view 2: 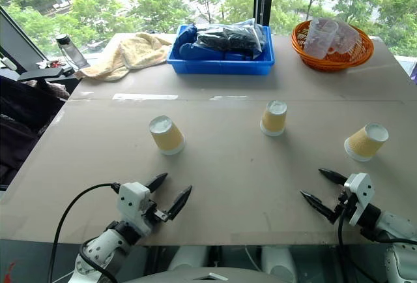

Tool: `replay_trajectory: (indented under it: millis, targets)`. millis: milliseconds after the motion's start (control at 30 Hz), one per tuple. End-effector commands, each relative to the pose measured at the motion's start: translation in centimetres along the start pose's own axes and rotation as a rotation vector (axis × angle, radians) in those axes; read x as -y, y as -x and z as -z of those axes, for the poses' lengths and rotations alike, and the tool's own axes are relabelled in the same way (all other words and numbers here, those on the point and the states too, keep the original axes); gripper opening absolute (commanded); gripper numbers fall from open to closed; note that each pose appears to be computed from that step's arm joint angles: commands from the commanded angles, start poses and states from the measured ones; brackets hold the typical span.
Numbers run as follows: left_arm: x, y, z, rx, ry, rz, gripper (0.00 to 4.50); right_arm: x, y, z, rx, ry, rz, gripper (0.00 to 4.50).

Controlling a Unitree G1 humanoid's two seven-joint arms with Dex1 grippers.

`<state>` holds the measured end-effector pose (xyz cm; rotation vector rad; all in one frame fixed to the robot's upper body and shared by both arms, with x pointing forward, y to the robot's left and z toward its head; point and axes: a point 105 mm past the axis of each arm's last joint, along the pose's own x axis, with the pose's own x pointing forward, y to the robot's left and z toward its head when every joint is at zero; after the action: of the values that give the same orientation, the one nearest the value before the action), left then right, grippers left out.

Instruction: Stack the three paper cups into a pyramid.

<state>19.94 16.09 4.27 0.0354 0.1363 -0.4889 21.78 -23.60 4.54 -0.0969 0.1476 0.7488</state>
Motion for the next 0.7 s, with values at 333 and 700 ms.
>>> replay_trajectory:
  millis: [333, 700]
  targets:
    - [-0.7, 0.4, -0.3, 0.010, -0.006, 0.000, 4.50, 0.6, -0.9, -1.4, 0.011, 0.042, -0.010, 4.42]
    - [-0.7, 0.0, -1.3, 0.033, -0.025, 0.016, 4.50, 0.6, -1.0, -1.6, 0.017, 0.046, -0.013, 4.42]
